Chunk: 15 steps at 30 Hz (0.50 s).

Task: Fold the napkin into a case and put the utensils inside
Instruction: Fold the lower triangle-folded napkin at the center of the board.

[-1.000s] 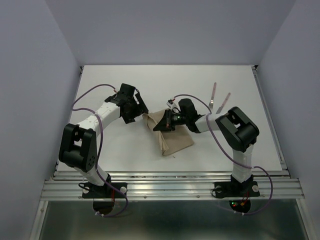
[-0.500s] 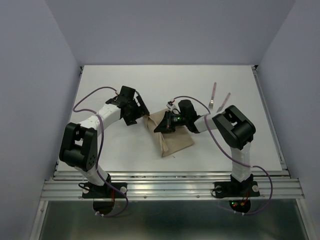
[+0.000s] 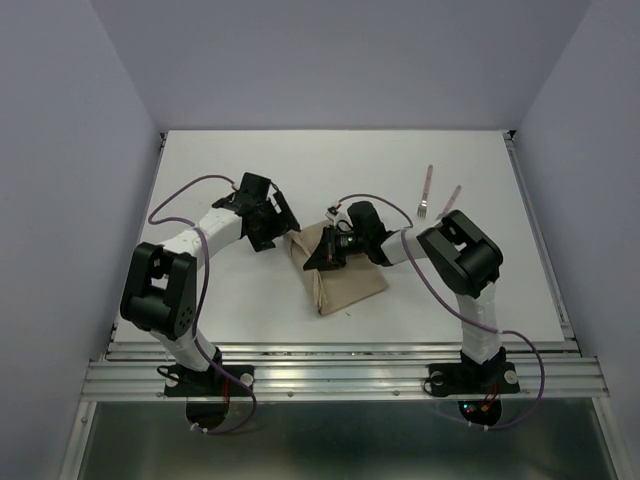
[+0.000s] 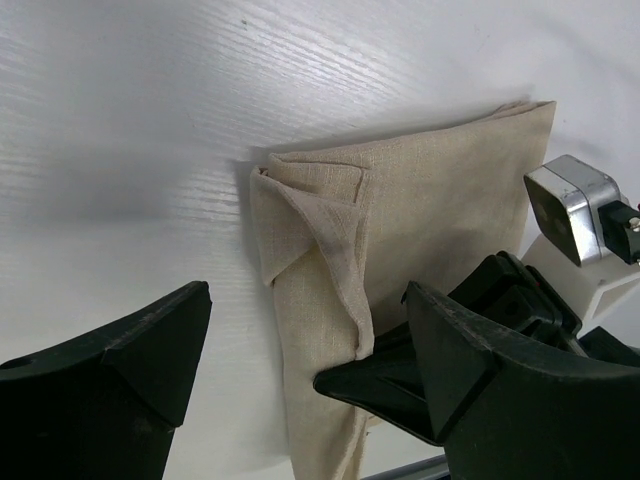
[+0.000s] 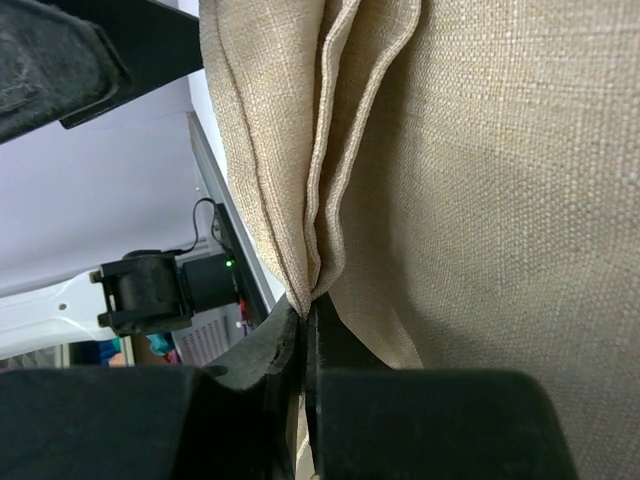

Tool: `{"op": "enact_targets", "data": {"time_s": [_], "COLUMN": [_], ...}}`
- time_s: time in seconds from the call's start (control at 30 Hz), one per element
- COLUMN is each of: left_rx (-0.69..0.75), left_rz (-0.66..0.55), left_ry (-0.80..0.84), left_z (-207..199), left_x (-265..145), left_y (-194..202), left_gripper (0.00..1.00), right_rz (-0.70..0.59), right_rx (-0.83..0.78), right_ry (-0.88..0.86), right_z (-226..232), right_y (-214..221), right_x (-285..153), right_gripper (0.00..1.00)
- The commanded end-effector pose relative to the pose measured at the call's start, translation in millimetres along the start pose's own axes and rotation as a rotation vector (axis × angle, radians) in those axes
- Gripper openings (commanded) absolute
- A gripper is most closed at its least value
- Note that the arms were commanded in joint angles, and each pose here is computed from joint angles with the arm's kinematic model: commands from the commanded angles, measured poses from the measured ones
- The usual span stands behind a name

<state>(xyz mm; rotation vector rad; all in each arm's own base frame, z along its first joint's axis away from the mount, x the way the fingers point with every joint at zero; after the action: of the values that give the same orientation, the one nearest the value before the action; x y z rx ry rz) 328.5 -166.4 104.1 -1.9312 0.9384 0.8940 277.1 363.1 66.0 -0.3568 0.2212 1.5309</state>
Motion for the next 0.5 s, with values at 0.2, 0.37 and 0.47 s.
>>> {"op": "enact_targets", "data": {"time_s": [0.2, 0.37, 0.47], "left_rx": [-0.001, 0.005, 0.007], "left_rz": [0.048, 0.051, 0.053], "left_ry": [-0.004, -0.002, -0.006], "left_z": [8.1, 7.8, 8.7], "left_x": [18.3, 22.5, 24.5], "left_y": [7.8, 7.2, 7.4], "left_gripper": [0.87, 0.86, 0.86], "right_rz": [0.020, 0.027, 0.026], "right_rx": [-0.073, -0.076, -0.075], "right_ry": [0.005, 0.002, 0.005], "right_z": [9.6, 11.3, 10.9], "right_y": [5.8, 7.6, 7.0], "right_x": [15.5, 19.0, 19.4], "right_gripper": [0.01, 0.01, 0.01]}}
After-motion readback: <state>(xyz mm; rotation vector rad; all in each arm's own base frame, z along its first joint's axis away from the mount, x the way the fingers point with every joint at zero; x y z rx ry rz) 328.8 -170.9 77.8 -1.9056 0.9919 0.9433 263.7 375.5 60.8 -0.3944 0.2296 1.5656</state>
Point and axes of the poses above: each gripper's point midway between its finger pads, its own x axis out along the fingers, its own z axis along the line the jaws close on, y = z × x, the point moved 3 cm from there along -x, back along the fingers, and after that the axes turned 4 degrees about x, right-handed, at the moved point
